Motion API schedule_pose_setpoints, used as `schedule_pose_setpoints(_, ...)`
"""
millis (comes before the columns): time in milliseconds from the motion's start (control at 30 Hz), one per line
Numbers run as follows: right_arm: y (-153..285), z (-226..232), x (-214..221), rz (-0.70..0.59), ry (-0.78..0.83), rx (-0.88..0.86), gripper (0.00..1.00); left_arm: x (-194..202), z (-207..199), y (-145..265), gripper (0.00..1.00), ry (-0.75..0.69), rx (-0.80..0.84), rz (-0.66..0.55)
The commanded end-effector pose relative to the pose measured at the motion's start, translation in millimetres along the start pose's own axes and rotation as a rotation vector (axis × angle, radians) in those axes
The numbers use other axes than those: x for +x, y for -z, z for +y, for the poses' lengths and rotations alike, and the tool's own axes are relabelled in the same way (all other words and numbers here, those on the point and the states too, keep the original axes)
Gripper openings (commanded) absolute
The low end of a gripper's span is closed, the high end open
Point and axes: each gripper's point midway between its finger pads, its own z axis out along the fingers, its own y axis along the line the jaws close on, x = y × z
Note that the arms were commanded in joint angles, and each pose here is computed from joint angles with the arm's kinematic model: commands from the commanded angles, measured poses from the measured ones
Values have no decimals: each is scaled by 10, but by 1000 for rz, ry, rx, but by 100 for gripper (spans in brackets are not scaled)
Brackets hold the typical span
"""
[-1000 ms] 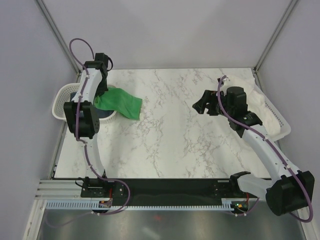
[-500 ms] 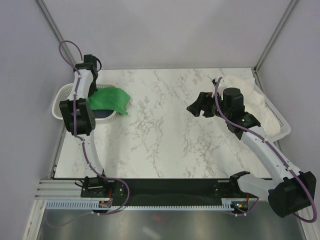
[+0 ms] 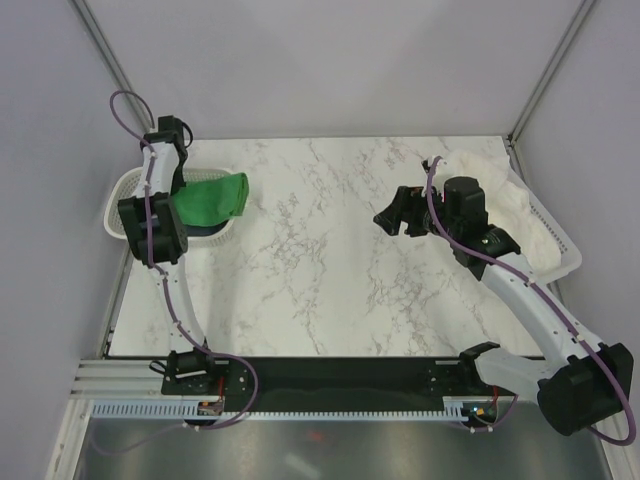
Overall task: Fold and stack the towels
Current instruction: Neatly place the folded towel into the bin
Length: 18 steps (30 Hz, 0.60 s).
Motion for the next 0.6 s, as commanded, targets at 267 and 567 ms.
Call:
schedule_pose_setpoints(267, -30, -9, -107, -20, 29, 18, 84, -126, 291, -251, 2, 65, -40, -12)
schedule_pose_setpoints(567, -92, -53, -56, 1, 23, 30, 84, -318, 447, -259, 2, 119, -44, -59)
